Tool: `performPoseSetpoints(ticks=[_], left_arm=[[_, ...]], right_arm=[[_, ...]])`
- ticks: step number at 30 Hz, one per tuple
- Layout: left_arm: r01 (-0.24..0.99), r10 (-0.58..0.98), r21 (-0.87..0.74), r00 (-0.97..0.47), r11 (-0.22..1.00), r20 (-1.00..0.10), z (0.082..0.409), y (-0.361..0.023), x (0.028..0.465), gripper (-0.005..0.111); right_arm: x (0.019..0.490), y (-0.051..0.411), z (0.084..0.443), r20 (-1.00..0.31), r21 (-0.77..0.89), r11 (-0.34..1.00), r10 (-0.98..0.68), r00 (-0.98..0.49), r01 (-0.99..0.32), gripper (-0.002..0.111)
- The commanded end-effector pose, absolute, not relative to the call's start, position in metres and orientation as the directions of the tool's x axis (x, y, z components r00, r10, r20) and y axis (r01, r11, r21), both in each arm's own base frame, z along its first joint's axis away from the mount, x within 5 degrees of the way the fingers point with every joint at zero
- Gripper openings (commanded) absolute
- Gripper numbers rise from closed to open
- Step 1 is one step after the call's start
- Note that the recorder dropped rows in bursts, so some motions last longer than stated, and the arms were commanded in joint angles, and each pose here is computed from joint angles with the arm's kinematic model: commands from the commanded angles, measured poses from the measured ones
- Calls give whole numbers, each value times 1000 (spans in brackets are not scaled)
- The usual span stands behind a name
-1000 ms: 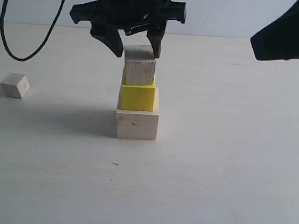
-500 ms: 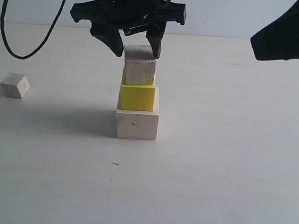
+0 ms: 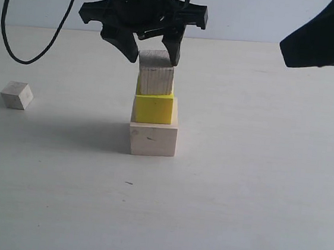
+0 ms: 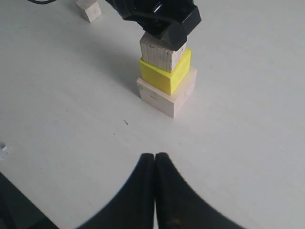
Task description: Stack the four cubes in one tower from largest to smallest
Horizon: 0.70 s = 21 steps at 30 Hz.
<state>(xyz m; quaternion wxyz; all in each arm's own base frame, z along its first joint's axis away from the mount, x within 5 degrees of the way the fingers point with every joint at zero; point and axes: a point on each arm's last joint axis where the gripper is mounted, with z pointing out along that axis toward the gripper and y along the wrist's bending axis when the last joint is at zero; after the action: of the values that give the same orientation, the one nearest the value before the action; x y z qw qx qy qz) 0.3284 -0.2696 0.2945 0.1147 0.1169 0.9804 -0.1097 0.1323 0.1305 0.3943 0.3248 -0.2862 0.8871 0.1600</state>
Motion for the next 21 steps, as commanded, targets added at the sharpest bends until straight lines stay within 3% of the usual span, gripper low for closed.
performPoseSetpoints(ticks=[1, 8, 21], left_arm=[[266, 213, -185, -941, 946, -263, 297, -271, 327, 63], [287, 234, -178, -935, 941, -267, 297, -271, 327, 46], [285, 232, -179, -935, 942, -267, 297, -271, 327, 45]], right_arm=[[131, 130, 395, -678, 92, 778, -407, -612, -621, 0], [131, 130, 395, -678, 92, 778, -407, -612, -621, 0], [131, 130, 395, -679, 91, 778, -409, -610, -622, 0]])
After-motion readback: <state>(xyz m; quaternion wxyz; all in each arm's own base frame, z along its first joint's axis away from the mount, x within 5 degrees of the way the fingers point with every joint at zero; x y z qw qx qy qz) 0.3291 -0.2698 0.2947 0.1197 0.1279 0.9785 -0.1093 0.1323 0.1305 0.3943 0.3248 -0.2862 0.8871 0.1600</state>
